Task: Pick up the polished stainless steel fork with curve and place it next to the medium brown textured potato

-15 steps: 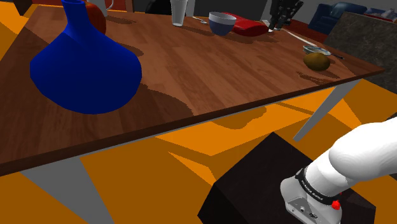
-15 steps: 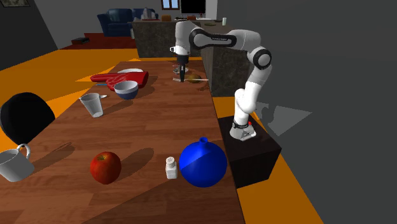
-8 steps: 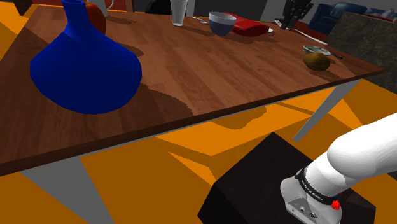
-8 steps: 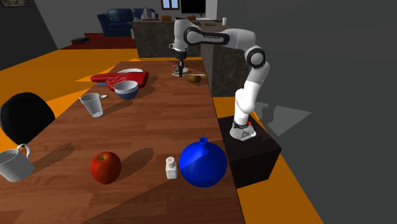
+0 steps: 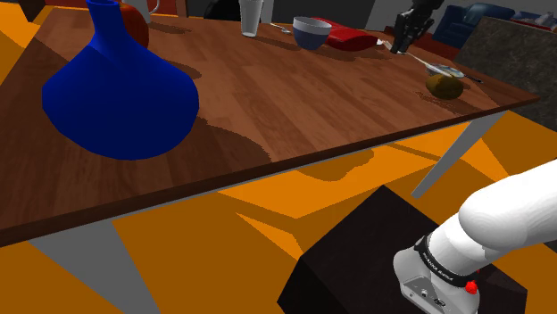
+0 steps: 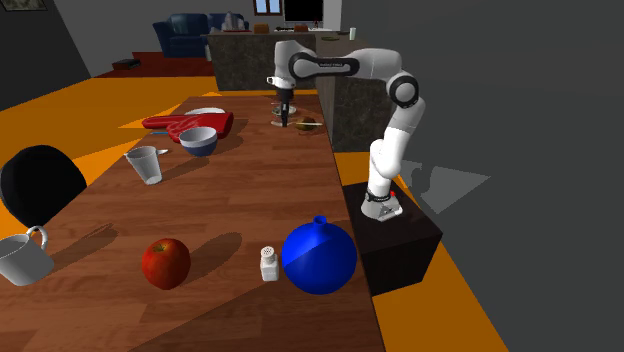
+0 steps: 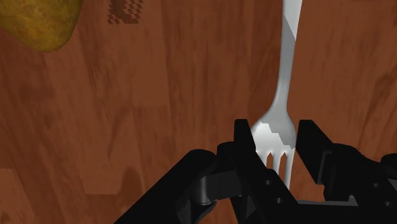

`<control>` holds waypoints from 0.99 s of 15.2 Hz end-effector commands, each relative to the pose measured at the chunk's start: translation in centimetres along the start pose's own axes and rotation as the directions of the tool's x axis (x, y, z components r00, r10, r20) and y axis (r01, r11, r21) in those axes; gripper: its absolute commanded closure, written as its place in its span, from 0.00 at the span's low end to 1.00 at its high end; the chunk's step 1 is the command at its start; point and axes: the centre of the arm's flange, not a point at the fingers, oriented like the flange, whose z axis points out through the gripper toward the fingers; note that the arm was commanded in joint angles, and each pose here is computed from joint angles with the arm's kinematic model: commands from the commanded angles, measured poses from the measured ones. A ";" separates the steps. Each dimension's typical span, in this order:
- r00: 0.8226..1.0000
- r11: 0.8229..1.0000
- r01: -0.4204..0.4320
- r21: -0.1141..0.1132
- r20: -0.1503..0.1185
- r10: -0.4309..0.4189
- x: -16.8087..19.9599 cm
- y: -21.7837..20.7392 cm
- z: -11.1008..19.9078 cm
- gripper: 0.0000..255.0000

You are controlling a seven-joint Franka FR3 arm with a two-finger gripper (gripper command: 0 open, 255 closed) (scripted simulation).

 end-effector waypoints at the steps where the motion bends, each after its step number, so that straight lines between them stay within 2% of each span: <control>1: 1.000 1.000 0.000 0.000 0.000 0.000 0.0 0.1 1.3 1.00; 15: 1.000 1.000 0.000 0.000 0.000 0.000 -0.6 0.2 8.6 1.00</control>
